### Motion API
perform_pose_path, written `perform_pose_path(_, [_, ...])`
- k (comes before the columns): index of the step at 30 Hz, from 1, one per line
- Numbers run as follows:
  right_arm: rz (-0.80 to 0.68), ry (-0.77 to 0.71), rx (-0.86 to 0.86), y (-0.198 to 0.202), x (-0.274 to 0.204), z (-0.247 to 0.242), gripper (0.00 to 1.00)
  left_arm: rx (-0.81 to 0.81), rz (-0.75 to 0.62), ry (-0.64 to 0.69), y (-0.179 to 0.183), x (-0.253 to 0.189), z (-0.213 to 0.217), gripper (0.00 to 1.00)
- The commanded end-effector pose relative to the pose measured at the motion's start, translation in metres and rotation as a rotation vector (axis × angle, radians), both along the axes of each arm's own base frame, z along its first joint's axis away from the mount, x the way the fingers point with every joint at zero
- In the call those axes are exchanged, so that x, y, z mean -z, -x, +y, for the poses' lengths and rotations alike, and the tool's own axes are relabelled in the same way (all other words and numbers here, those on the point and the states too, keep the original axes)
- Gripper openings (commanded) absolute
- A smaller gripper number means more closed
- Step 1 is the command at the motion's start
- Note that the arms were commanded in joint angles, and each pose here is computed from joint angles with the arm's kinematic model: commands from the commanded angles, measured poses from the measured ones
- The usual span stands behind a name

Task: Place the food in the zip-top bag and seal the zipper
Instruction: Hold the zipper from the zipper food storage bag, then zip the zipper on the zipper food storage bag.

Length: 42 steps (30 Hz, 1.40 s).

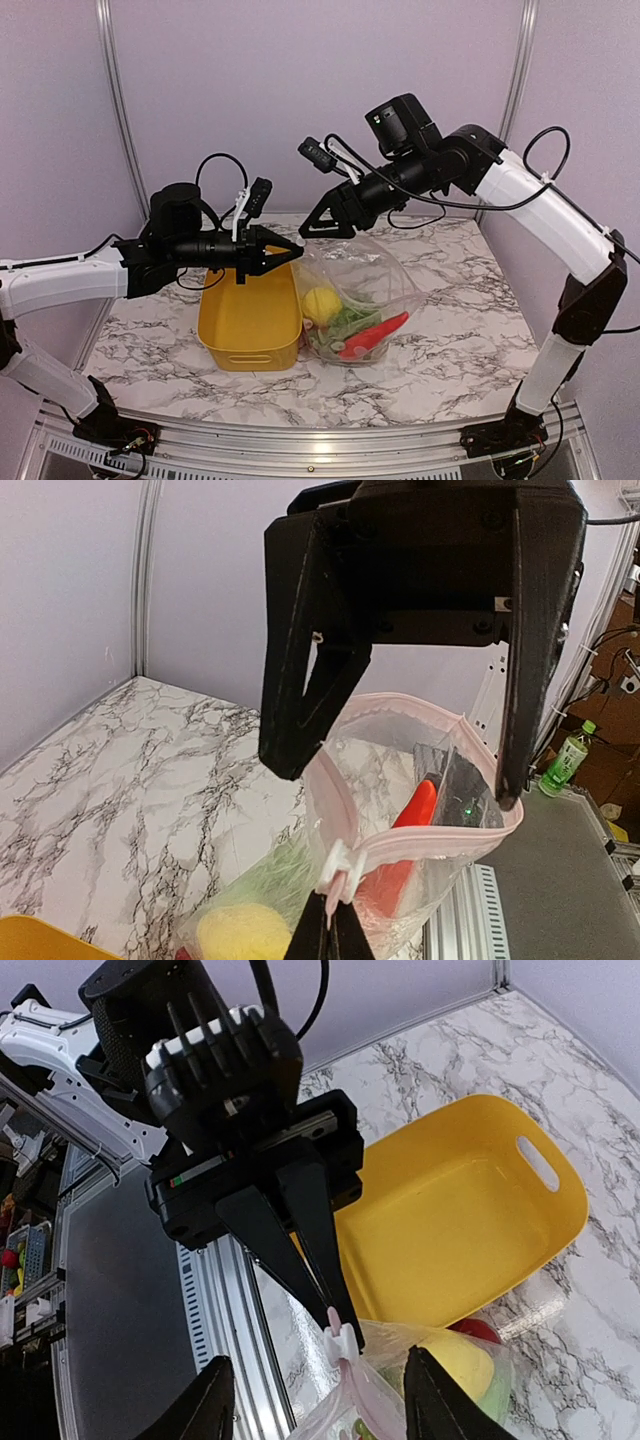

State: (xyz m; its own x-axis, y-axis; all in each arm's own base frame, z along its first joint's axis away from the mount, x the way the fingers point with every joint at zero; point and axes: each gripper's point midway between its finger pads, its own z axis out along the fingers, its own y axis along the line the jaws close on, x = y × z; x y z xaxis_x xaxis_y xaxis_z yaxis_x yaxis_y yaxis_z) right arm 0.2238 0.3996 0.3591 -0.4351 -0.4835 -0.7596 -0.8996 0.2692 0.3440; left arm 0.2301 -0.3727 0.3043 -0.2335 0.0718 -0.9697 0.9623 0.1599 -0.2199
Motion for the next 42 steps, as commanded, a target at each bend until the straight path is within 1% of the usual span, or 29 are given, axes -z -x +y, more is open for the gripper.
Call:
perform_pose_path(1, [-0.009,0.012,-0.044,0.010,0.008,0.012,0.55,0.013,-0.004,0.036,0.008,-0.014,0.004,0.00])
perform_pose_path(4, [-0.017,0.045,-0.015,0.004,0.016,0.011,0.51,0.014,0.002,0.056,0.008,-0.019,0.004,0.00])
perform_pose_path(5, [-0.019,0.052,-0.006,0.002,0.018,0.011,0.49,0.013,0.007,0.058,0.008,-0.019,0.004,0.00])
perform_pose_path(7, [-0.025,0.055,0.008,-0.001,0.018,0.010,0.41,0.016,0.019,0.056,0.007,-0.019,0.003,0.00])
perform_pose_path(9, [-0.030,0.060,0.023,-0.004,0.018,0.010,0.37,0.017,0.032,0.052,0.006,-0.018,0.002,0.00])
perform_pose_path(23, [-0.029,0.096,0.001,0.004,0.030,0.017,0.36,0.017,0.040,0.052,0.008,-0.021,0.003,0.00])
perform_pose_path(27, [-0.036,0.100,0.008,0.003,0.029,0.015,0.30,0.004,0.042,0.050,0.006,-0.020,0.005,0.00])
perform_pose_path(35, [-0.030,0.115,0.017,0.004,0.032,0.012,0.15,-0.009,0.036,0.054,0.002,-0.022,0.004,0.00])
perform_pose_path(42, [-0.042,0.137,0.042,0.002,0.032,0.006,0.06,-0.025,0.040,0.055,-0.003,-0.021,0.004,0.00])
